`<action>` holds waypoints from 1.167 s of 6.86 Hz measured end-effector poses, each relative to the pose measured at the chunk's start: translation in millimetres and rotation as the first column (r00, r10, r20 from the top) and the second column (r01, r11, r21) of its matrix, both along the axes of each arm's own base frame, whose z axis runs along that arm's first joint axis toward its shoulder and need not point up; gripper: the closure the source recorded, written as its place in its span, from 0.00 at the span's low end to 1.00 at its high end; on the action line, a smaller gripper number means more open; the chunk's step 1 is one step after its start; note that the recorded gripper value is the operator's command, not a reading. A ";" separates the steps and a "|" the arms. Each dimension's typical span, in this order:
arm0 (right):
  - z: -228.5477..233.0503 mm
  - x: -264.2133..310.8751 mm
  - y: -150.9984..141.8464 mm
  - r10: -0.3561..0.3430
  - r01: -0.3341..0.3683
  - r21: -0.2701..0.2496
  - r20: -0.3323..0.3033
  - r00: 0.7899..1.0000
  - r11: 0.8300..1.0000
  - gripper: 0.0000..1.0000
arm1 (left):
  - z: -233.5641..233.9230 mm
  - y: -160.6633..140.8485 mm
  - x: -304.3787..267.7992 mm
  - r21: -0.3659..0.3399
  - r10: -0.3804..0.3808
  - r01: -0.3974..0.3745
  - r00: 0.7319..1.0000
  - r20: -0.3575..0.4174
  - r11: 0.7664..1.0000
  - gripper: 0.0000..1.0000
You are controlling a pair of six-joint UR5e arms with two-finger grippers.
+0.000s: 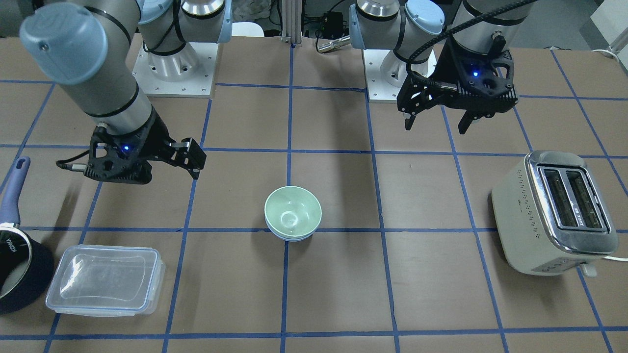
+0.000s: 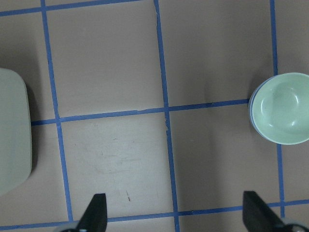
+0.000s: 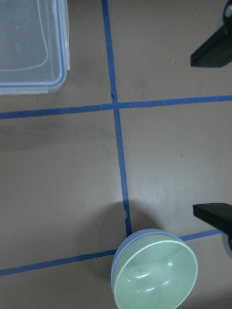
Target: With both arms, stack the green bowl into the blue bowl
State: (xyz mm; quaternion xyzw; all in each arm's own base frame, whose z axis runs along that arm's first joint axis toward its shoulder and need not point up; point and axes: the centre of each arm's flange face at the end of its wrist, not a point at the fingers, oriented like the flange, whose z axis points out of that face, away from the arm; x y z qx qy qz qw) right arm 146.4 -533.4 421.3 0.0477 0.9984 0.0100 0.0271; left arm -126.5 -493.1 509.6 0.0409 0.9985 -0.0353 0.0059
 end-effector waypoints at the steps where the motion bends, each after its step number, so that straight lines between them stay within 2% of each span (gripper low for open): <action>1: 20.7 -4.7 16.1 0.009 -0.009 -0.004 -0.029 1.000 1.000 0.00 | -1.4 -0.1 0.0 0.003 0.000 0.000 1.000 0.000 1.000 0.00; 4: 48.3 -7.9 46.9 0.016 -0.014 0.033 -0.050 0.999 0.999 0.00 | -4.5 -3.8 -0.4 0.005 0.001 -0.001 1.000 -0.007 1.000 0.00; 8: 65.1 -7.7 53.9 0.016 -0.014 0.051 -0.048 0.999 0.999 0.00 | -2.2 -3.0 0.6 0.000 0.003 -0.003 1.000 -0.002 1.000 0.00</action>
